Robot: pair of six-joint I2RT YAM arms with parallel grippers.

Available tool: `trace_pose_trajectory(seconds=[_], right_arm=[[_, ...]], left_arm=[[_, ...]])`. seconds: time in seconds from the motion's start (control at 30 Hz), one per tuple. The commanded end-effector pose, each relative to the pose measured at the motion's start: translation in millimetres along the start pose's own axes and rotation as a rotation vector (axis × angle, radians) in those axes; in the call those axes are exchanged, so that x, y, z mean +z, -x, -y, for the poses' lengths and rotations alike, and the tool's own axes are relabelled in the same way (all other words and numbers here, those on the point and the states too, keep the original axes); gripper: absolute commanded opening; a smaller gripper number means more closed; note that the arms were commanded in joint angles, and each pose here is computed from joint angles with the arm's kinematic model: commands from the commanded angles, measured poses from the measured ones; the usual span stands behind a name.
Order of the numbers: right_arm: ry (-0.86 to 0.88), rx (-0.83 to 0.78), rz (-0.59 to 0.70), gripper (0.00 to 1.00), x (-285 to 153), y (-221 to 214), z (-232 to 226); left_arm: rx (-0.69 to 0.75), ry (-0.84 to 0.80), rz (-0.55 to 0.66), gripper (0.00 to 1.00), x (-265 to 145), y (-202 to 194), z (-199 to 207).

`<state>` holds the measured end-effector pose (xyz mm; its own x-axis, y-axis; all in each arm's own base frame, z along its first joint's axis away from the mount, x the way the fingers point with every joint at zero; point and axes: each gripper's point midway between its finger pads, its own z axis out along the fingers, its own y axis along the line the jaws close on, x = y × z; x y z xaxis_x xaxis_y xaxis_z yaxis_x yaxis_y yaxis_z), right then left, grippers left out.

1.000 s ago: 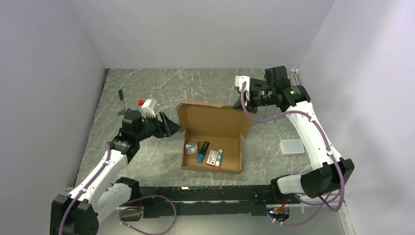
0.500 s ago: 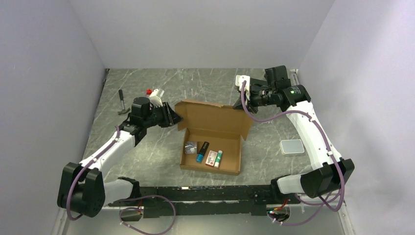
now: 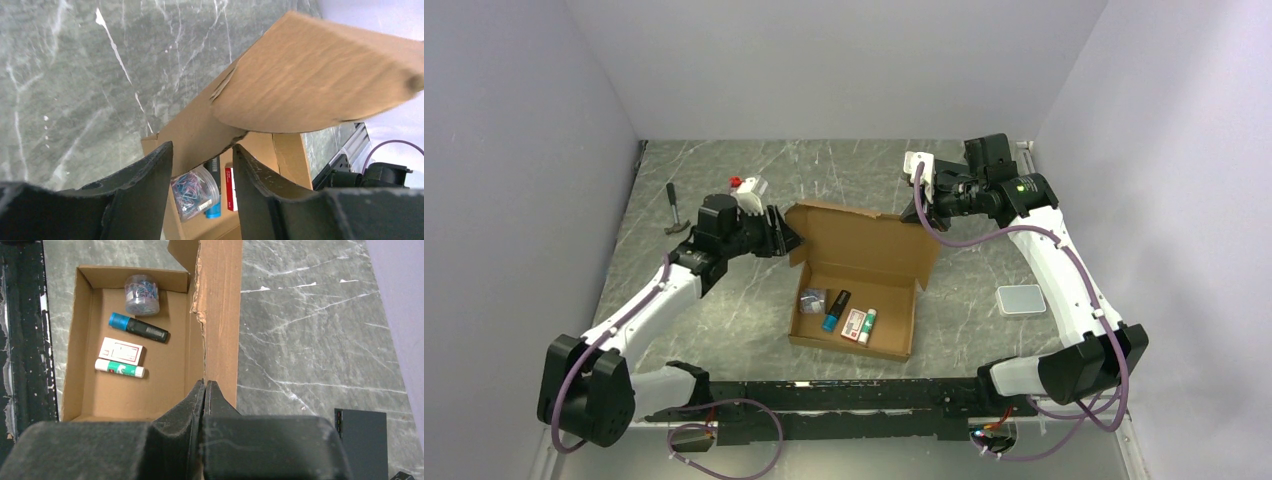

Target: Fold the paper box

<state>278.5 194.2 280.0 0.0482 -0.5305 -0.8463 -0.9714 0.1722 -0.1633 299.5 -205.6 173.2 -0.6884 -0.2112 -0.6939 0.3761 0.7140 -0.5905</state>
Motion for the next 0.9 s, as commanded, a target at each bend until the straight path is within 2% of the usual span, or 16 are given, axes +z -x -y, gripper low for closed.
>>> trace_pose_trajectory(seconds=[0.0, 0.17, 0.27, 0.37, 0.43, 0.5, 0.57, 0.6, 0.73, 0.87], right_arm=[[0.013, 0.026, -0.012, 0.0, -1, 2, -5], [0.012, 0.028, -0.013, 0.0, 0, 2, -5], [0.012, 0.031, -0.014, 0.0, 0, 1, -4], [0.011, 0.035, -0.015, 0.0, 0, 2, -3], [0.011, 0.039, -0.012, 0.0, 0, 2, -3], [0.009, 0.047, -0.006, 0.02, 0, 4, -2], [0.002, 0.064, 0.001, 0.15, 0, 6, -1], [-0.004, 0.077, 0.005, 0.25, 0, 8, 0], [-0.052, 0.16, 0.033, 0.55, -9, 16, 8], [-0.127, 0.252, 0.103, 0.75, -33, 19, 19]], left_arm=[[0.09, 0.034, 0.074, 0.52, -14, 37, 13], [0.112, 0.041, 0.039, 0.43, -14, 43, 16], [0.111, 0.026, 0.04, 0.34, -13, 45, 20], [0.113, 0.009, 0.043, 0.19, -13, 47, 24], [0.116, 0.004, 0.035, 0.02, -12, 47, 25], [0.117, 0.011, 0.031, 0.0, -12, 46, 23], [0.119, 0.019, 0.044, 0.0, -13, 47, 21], [0.121, 0.022, 0.055, 0.0, -14, 47, 21], [0.143, 0.033, 0.091, 0.0, -18, 48, 18], [0.166, 0.038, 0.124, 0.0, -22, 51, 17]])
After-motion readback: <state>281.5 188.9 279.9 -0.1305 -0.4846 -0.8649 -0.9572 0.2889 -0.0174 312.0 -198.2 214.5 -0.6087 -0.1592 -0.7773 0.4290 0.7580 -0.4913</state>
